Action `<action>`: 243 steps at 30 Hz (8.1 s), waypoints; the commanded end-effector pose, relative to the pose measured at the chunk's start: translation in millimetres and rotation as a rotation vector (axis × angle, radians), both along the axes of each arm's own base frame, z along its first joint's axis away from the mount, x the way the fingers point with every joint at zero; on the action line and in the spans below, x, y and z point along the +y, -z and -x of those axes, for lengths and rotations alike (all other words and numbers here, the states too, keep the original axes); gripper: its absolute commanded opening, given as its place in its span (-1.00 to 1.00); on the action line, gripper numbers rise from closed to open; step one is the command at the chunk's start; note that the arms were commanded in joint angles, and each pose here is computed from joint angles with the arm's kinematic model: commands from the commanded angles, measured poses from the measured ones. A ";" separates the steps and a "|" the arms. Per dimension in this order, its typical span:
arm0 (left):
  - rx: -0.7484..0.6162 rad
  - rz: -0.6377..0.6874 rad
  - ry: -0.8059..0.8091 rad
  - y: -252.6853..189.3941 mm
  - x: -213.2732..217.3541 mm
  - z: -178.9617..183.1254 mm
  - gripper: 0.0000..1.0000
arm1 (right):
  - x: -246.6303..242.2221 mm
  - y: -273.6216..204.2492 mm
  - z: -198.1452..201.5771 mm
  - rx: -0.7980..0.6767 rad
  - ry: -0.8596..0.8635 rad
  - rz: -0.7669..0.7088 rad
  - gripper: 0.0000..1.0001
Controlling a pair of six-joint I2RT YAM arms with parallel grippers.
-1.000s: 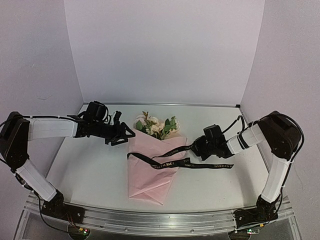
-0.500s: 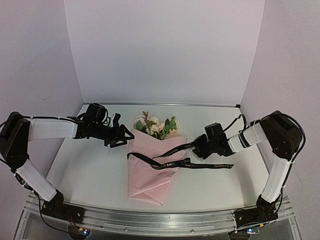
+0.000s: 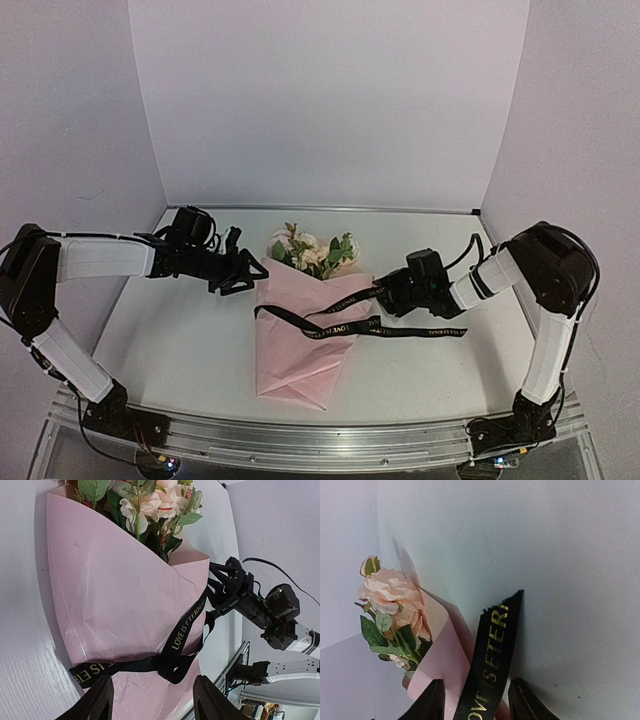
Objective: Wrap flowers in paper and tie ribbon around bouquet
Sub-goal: Pick up the right side of the ribbon from the center of the board, then cross the ribbon over the folded bouquet.
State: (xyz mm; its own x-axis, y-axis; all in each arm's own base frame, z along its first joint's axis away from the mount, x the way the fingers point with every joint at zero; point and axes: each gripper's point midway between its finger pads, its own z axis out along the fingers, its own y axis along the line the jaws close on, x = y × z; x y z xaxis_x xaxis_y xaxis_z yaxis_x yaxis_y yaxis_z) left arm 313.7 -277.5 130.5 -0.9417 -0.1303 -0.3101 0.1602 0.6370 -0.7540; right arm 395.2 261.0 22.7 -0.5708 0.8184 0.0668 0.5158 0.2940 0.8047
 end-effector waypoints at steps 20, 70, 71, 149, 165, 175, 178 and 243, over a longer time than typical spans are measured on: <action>0.005 -0.019 -0.006 6.5 7.6 0.7 0.09 | -13.3 -83.1 0.6 -0.182 -0.091 0.182 -1.00; -0.138 -0.572 0.433 62.6 -32.9 12.4 -0.60 | 145.6 -173.3 166.5 -0.161 -1.162 0.022 -1.00; -0.140 -0.577 0.429 62.6 -32.0 11.6 -0.69 | 146.5 -171.1 166.9 -0.156 -1.163 0.024 -1.00; -0.152 -0.441 0.396 40.3 -36.8 21.6 -1.00 | 195.1 -82.6 105.0 -0.240 -0.960 0.576 -0.20; -0.149 -0.437 0.396 40.4 -36.6 22.1 -1.00 | 212.9 -72.0 132.8 -0.293 -1.058 0.642 -0.12; -0.145 -0.434 0.396 41.3 -35.7 23.2 -1.00 | 228.2 -60.4 131.2 -0.281 -1.071 0.627 -0.23; -0.144 -0.432 0.397 41.1 -35.6 23.7 -1.00 | 230.5 -57.9 129.1 -0.278 -1.067 0.630 -0.26; -0.015 -0.592 -0.250 25.3 -1.4 -60.3 0.28 | 135.9 -107.5 92.3 -0.244 -0.850 0.659 -0.26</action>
